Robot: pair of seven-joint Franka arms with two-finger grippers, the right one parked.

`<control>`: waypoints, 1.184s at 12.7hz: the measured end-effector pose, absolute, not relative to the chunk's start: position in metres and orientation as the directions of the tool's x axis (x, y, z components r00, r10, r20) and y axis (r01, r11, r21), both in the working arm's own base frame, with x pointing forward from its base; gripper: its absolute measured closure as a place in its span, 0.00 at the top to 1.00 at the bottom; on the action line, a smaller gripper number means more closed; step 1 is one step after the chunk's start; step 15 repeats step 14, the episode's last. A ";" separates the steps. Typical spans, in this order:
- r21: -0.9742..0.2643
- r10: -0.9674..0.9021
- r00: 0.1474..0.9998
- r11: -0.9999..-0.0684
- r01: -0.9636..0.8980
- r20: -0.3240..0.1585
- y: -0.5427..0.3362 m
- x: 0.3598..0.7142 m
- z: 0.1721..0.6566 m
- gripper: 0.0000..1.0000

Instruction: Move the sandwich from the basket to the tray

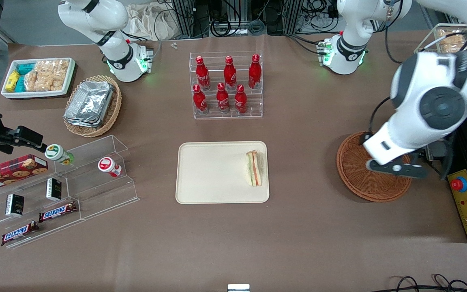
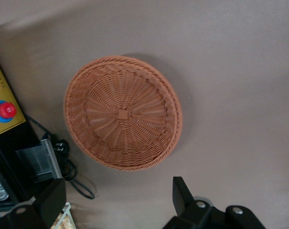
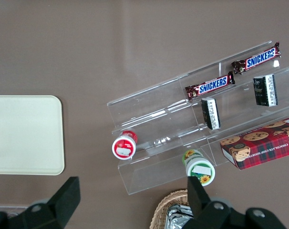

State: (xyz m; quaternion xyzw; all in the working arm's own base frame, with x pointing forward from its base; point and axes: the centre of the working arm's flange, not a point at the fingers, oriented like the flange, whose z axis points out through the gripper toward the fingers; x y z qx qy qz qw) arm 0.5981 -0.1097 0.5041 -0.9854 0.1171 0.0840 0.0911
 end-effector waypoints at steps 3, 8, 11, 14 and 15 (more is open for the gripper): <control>-0.151 -0.202 0.972 -0.964 -0.219 -0.120 -0.087 0.586 0.519 1.00; -0.079 -0.164 0.985 -0.983 -0.168 -0.058 -0.074 0.574 0.525 1.00; -0.077 -0.137 0.989 -0.987 -0.141 -0.058 -0.073 0.570 0.533 1.00; -0.083 -0.065 0.995 -0.994 -0.070 -0.069 -0.079 0.566 0.540 1.00; -0.083 -0.065 0.995 -0.994 -0.070 -0.069 -0.079 0.566 0.540 1.00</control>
